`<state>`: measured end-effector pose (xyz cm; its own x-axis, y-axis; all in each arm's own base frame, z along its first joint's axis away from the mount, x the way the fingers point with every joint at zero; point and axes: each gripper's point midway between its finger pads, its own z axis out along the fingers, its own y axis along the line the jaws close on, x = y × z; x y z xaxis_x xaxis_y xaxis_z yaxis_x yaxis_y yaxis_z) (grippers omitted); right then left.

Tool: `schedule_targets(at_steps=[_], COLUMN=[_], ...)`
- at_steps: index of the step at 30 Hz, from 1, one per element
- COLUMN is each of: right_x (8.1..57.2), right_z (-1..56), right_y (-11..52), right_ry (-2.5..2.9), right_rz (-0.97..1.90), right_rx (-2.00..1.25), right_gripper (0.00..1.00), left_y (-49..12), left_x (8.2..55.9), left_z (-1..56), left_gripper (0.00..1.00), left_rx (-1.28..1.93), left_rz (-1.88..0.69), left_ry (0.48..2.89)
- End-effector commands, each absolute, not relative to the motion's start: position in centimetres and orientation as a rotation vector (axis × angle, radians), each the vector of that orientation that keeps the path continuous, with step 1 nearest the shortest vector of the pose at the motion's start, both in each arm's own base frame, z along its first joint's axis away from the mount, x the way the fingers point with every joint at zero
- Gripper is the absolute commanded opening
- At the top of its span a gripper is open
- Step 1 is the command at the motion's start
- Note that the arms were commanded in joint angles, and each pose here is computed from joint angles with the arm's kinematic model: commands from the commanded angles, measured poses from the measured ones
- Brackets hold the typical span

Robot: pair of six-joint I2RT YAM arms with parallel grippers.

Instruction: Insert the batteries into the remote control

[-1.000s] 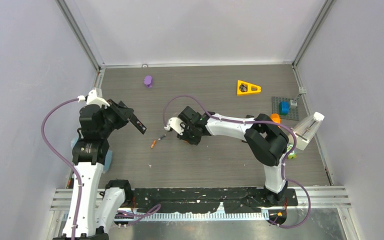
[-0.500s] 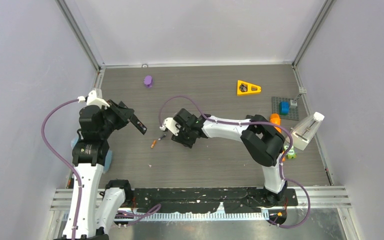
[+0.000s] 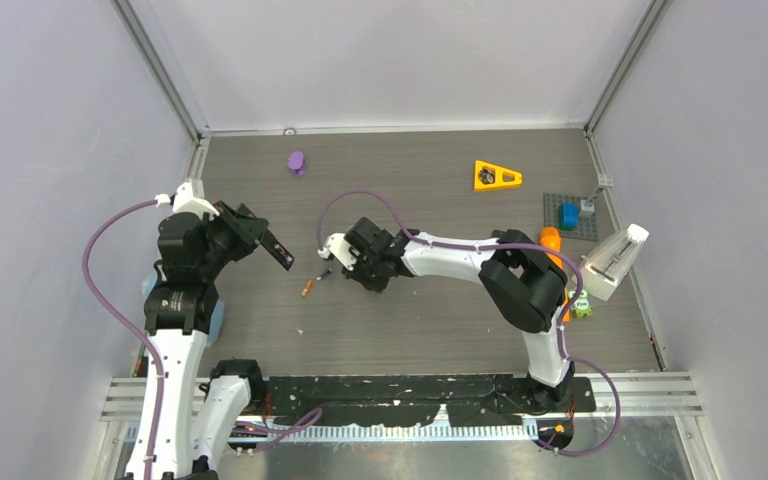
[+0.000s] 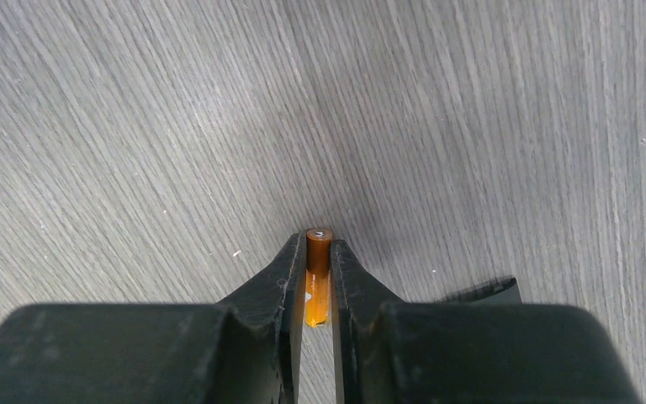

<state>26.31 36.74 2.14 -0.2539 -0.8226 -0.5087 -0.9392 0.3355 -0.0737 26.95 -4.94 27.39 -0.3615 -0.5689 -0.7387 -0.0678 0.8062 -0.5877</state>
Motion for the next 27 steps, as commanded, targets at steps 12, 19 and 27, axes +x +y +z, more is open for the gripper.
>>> schedule_targets(at_steps=[12, 19, 27], right_x=[31.3, 30.5, 24.2], right_z=[15.3, 28.8, 40.2], right_y=[35.9, 34.2, 36.5], right_ry=[2.105, 1.855, 1.597], right_rz=[0.61, 0.787, 1.009], right_rx=[-0.964, -0.638, -0.641], right_gripper=[0.07, 0.09, 0.08], left_y=[-9.4, -12.8, -15.1], left_x=[27.3, 26.8, 26.3], left_z=[32.6, 36.5, 38.5], left_gripper=[0.0, 0.0, 0.0], left_rx=[-0.333, -0.237, -0.336], left_rz=[-0.92, -1.257, -1.52], left_ry=[1.712, 1.551, 1.476])
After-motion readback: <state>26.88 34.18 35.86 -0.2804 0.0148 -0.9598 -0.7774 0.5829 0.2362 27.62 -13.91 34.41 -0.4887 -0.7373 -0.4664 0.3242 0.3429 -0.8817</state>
